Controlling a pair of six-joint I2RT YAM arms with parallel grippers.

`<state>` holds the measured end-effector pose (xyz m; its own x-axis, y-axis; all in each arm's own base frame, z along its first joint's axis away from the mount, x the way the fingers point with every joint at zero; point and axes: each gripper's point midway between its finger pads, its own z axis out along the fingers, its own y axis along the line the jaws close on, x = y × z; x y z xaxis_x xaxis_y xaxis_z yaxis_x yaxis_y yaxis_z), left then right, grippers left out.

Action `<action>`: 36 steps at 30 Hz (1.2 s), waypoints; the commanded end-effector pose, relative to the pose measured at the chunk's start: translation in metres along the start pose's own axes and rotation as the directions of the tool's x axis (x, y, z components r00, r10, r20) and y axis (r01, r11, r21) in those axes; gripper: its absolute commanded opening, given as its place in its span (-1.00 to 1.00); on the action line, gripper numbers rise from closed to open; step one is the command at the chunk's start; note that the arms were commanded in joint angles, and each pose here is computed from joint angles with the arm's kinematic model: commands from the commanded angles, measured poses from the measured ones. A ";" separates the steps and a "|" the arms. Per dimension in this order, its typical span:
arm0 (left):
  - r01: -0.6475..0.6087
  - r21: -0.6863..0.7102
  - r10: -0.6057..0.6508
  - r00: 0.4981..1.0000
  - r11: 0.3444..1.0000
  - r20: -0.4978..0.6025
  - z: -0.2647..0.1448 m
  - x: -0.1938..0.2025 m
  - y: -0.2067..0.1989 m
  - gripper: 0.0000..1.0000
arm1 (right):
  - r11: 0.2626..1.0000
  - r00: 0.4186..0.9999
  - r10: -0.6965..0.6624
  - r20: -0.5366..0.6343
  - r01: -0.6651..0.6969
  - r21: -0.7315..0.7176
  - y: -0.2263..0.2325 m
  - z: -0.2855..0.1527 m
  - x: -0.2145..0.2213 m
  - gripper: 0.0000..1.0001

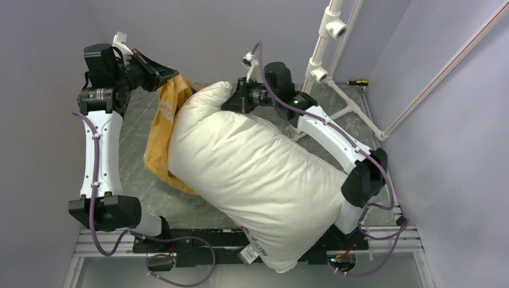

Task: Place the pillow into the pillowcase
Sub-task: Stuff the pillow into the pillowcase.

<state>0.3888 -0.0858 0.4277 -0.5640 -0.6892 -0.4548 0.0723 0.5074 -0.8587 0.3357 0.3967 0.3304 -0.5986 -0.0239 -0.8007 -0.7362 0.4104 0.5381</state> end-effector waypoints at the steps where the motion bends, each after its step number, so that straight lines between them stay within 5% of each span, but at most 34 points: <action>1: -0.126 0.037 0.123 0.990 0.991 0.062 -0.034 -0.003 -0.029 -1.00 | 0.992 0.925 -0.059 0.374 0.097 -0.083 0.054 -0.069 -0.093 -1.00; 7: -0.081 0.072 0.080 0.997 0.994 0.010 -0.034 0.008 -0.032 -1.00 | 0.979 0.859 -0.053 0.510 0.144 -0.141 0.079 -0.085 -0.127 -1.00; 12: -0.027 0.103 0.028 1.000 0.994 -0.013 -0.031 0.011 -0.035 -1.00 | 0.961 0.857 -0.039 0.514 0.173 -0.216 0.097 -0.060 -0.131 -1.00; 15: 0.005 0.123 -0.001 1.000 0.992 -0.031 -0.031 0.013 -0.038 -1.00 | 0.975 0.856 -0.075 0.512 0.172 -0.144 0.097 -0.029 -0.123 -1.00; 22: 0.025 0.113 -0.018 0.997 0.993 -0.069 -0.041 0.024 -0.042 -1.00 | 0.981 0.740 -0.194 0.644 0.139 0.137 0.077 0.018 -0.129 -1.00; 29: -0.046 0.093 0.048 0.999 0.995 -0.018 -0.051 0.023 -0.044 -1.00 | 0.966 0.779 -0.257 0.572 0.221 0.133 0.085 0.057 -0.104 -1.00; 36: -0.161 -0.021 0.162 0.987 0.987 0.008 -0.046 0.014 -0.019 -1.00 | 0.924 0.896 -0.297 0.329 0.356 -0.137 0.119 0.062 -0.029 -1.00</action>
<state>0.3535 -0.0841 0.4173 -0.6096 -0.6700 -0.4236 0.0111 0.5271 -0.8497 0.3434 0.5038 0.3303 -0.3043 0.1308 -0.9436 -0.8083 0.4887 0.3284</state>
